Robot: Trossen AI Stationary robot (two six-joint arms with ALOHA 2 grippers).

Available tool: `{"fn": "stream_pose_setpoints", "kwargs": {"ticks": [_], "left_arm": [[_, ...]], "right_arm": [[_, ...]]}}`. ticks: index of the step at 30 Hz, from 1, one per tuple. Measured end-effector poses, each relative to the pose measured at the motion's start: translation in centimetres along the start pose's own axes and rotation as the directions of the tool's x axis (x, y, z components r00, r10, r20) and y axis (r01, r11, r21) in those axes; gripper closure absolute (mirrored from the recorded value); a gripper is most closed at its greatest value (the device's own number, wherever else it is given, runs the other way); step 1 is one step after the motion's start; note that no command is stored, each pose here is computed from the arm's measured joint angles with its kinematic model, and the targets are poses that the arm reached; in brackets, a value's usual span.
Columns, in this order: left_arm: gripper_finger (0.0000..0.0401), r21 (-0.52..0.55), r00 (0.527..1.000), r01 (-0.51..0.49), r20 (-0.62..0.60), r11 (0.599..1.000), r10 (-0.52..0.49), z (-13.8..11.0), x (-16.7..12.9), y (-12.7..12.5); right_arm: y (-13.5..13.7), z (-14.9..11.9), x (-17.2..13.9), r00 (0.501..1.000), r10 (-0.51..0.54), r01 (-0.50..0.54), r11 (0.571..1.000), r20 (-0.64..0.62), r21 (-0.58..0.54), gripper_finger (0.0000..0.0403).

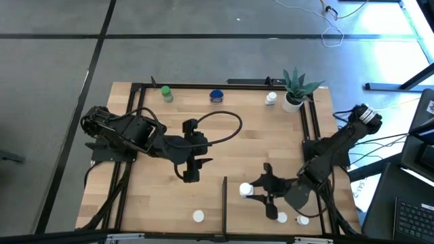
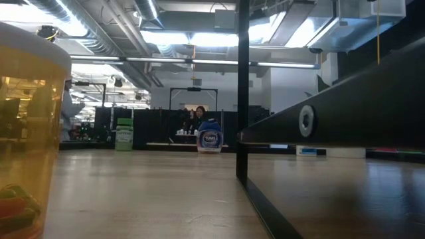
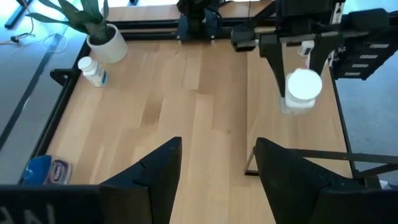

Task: Pick and place medicine bottles onto shelf by color
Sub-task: Put the bottom left white pill bottle onto the shelf

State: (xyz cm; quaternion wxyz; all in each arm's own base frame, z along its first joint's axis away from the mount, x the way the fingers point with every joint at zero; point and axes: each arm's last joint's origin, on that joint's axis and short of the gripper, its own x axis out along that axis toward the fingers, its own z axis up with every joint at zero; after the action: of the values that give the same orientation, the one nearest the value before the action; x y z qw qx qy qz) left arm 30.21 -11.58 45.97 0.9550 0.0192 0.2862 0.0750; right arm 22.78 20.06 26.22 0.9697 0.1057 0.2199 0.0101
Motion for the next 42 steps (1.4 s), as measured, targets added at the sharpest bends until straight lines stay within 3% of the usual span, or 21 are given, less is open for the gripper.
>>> {"fn": "stream_pose_setpoints", "kwargs": {"ticks": [16,28,34,42], "left_arm": [[0.0203,-0.006,1.000,0.001,0.002,1.000,-0.001,0.0,0.0,0.0],[0.0203,-0.005,1.000,0.000,0.002,1.000,0.000,0.0,0.0,0.0],[0.0203,-0.004,1.000,0.000,0.000,1.000,0.000,0.0,0.0,0.0],[0.0203,-0.008,1.000,-0.009,-0.001,1.000,0.009,0.1,0.2,0.2]], "right_arm": [[0.2,-1.5,1.5,0.998,-0.046,0.046,0.999,-0.039,0.005,0.0239],[0.5,-1.7,1.5,0.998,-0.021,0.023,0.999,-0.054,0.036,0.0239],[1.5,-3.2,2.3,0.994,0.035,-0.029,0.998,-0.101,0.058,0.0239],[2.8,-4.6,3.5,0.995,0.069,-0.066,0.996,-0.072,0.052,0.0239]]}}
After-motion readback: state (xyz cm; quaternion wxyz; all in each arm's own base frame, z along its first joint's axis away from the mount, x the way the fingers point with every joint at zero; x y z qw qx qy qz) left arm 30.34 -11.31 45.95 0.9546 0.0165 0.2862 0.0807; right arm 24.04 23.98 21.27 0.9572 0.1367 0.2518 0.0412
